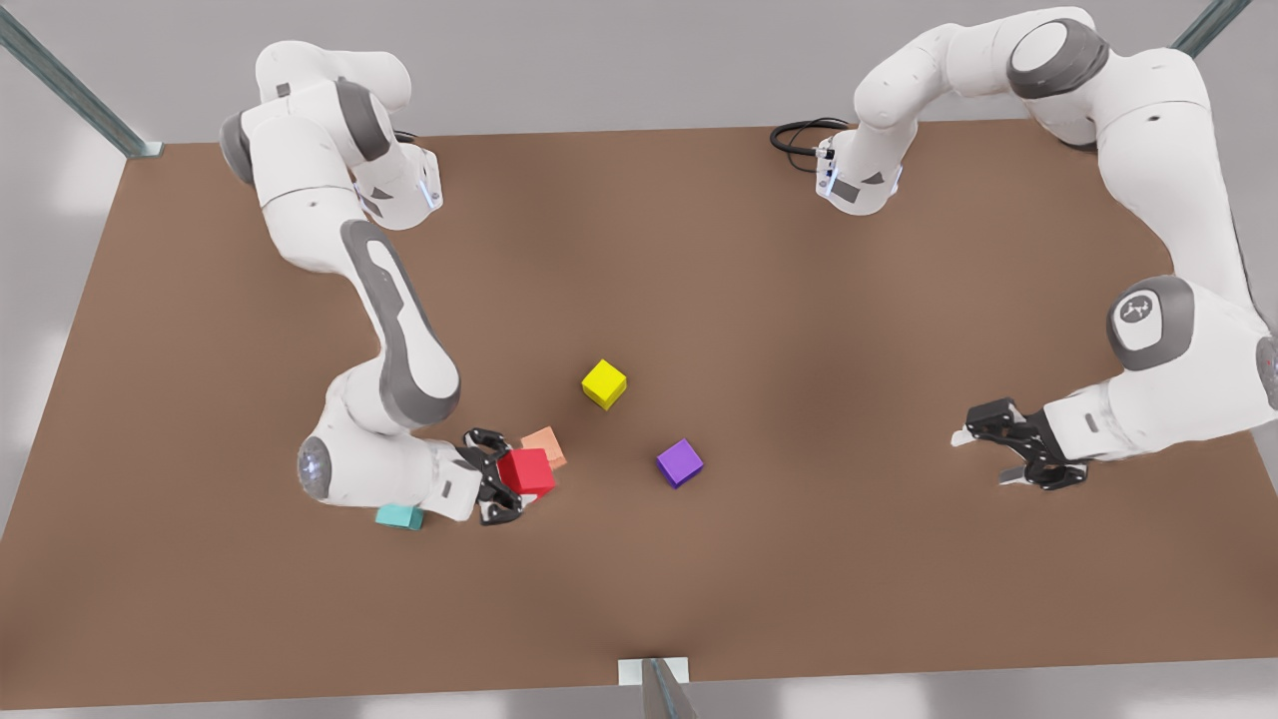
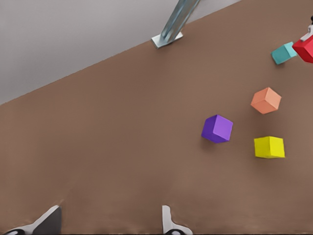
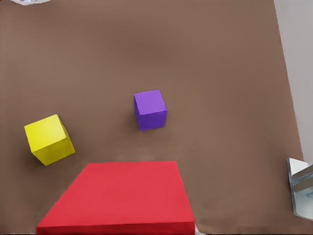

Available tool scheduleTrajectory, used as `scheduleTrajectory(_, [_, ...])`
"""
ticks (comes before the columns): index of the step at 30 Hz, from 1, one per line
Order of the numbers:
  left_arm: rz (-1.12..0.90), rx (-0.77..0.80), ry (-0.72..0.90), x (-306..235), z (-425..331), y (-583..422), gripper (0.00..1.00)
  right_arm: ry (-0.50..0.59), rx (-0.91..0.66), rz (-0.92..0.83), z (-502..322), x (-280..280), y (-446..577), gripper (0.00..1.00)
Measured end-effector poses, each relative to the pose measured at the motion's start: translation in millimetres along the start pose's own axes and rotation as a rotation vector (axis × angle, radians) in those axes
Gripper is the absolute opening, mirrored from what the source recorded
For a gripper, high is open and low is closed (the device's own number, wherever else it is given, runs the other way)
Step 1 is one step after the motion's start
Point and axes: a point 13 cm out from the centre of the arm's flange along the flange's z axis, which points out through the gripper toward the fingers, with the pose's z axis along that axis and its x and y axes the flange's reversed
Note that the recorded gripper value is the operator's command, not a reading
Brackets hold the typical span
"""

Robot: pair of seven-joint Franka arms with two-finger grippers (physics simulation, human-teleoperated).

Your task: Pick up red wooden cube and pass to hand red wooden cube and place in blue wooden cube

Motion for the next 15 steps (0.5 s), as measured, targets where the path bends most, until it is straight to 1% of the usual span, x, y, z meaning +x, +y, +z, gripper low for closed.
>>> scheduleTrajectory(1, [-0.07, -0.155, 0.144, 30, -1, 5, 1.0, 0.111, -0.025, -0.006, -1, 21, 5, 0.51])
scheduleTrajectory(2, [-0.126, -0.253, 0.231, 61, -14, -9, 1.0, 0.206, -0.047, -0.005, -1, 41, 10, 0.51])
scheduleTrajectory(3, [-0.154, -0.293, 0.255, 80, -30, -30, 1.0, 0.285, -0.065, 0.005, -1, 60, 15, 0.51])
scheduleTrajectory(4, [-0.183, -0.296, 0.262, 92, -37, -39, 1.0, 0.35, -0.079, 0.023, -1, 81, 20, 0.51])
scheduleTrajectory(6, [-0.233, -0.276, 0.271, 103, -36, -43, 1.0, 0.445, -0.097, 0.078, -3, 124, 31, 0.51])
scheduleTrajectory(8, [-0.271, -0.238, 0.267, 105, -32, -50, 1.0, 0.504, -0.098, 0.127, -9, 151, 39, 0.51])
scheduleTrajectory(10, [-0.284, -0.21, 0.272, 101, -23, -62, 1.0, 0.538, -0.088, 0.172, -16, 170, 42, 0.51])
scheduleTrajectory(15, [-0.33, -0.182, 0.281, 99, -13, -70, 1.0, 0.572, -0.088, 0.269, -16, 196, 76, 0.51])
